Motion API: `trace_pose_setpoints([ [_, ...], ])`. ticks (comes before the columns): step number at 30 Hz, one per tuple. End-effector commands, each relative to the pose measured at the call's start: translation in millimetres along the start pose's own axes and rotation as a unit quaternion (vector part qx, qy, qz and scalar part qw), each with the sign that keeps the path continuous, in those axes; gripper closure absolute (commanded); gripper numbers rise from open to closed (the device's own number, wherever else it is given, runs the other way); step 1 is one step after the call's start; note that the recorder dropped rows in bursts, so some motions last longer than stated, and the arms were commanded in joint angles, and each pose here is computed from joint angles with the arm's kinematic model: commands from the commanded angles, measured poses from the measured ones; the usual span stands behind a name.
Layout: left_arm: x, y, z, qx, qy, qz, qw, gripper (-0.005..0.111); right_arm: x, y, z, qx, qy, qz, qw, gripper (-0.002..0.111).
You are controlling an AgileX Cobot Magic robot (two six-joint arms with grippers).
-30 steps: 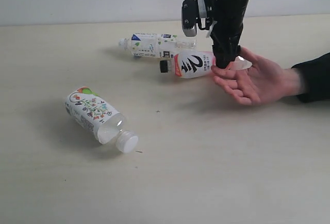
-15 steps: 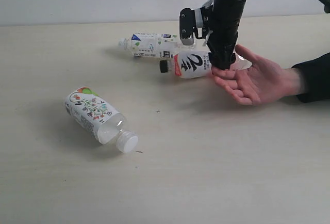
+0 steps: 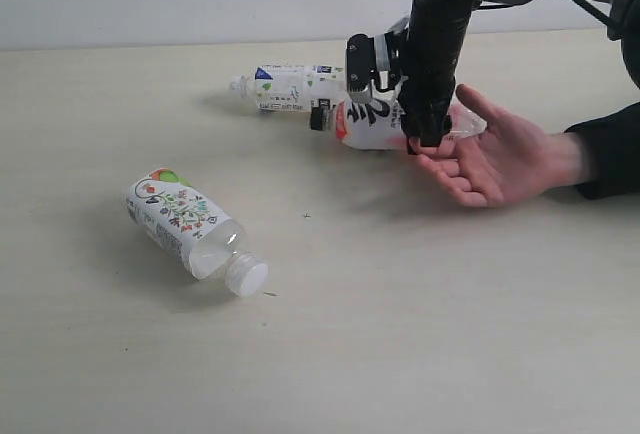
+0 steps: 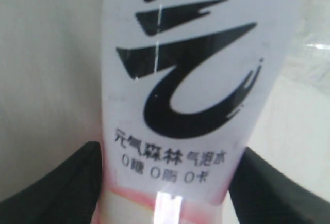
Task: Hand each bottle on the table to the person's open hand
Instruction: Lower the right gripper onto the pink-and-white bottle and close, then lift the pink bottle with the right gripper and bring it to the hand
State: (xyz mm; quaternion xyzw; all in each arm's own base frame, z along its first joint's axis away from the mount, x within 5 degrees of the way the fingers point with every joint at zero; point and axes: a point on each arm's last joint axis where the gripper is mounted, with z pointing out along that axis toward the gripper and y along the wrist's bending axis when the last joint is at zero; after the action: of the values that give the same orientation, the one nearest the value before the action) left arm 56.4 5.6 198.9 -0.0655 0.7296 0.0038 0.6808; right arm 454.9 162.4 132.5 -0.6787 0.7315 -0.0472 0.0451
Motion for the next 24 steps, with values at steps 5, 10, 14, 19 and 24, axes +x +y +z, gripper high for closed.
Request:
trace_pose_setpoints([
  [5,0,-0.4,0,0.004,-0.004,0.002,1.000,0.107,-1,1,-1,-0.001,-0.003,0.000,1.000,0.095],
  [10,0,-0.4,0,0.004,-0.004,0.002,1.000,0.107,0,1,-1,-0.001,0.002,-0.004,1.000,0.108],
  [14,0,-0.4,0,0.004,-0.004,0.002,1.000,0.107,-1,0,-2,0.003,0.000,-0.004,1.000,0.108],
  [19,0,-0.4,0,0.004,-0.004,0.002,1.000,0.107,-1,-1,-12,0.013,-0.005,-0.004,1.000,0.108],
  [24,0,-0.4,0,0.004,-0.004,0.002,1.000,0.107,-1,-4,-34,0.041,-0.017,-0.003,0.999,0.108],
])
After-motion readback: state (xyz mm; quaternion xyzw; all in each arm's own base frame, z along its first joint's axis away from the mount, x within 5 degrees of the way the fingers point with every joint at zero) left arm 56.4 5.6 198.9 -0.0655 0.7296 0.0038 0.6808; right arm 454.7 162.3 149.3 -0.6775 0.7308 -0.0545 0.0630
